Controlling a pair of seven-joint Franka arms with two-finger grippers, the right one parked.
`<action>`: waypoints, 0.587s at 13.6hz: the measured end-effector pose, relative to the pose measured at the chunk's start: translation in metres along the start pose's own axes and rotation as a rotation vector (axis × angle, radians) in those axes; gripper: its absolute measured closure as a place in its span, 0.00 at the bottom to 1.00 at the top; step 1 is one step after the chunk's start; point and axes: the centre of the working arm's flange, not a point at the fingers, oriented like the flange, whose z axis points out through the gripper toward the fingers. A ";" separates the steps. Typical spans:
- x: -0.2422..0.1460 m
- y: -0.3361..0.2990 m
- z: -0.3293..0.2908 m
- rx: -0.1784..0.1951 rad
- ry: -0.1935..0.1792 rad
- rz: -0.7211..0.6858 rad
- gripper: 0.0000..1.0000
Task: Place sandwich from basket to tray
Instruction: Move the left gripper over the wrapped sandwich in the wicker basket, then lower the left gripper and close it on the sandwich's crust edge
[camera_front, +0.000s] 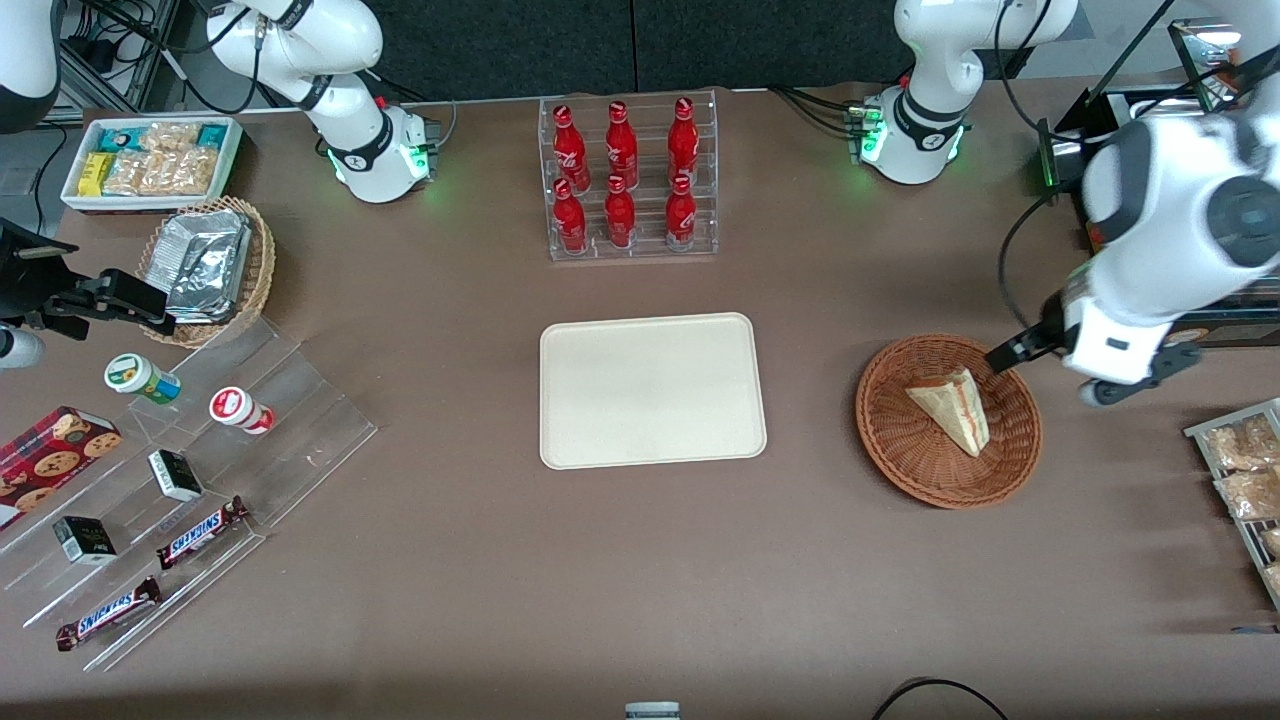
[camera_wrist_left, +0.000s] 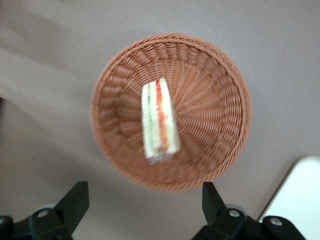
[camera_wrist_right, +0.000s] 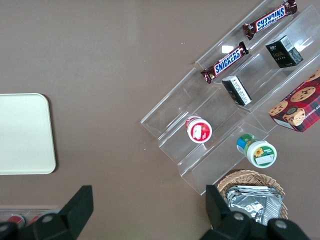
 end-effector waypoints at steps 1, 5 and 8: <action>-0.008 0.003 0.018 -0.009 0.011 -0.053 0.00; -0.021 0.001 0.055 -0.006 0.005 -0.120 0.00; -0.018 0.001 0.073 -0.004 -0.001 -0.127 0.00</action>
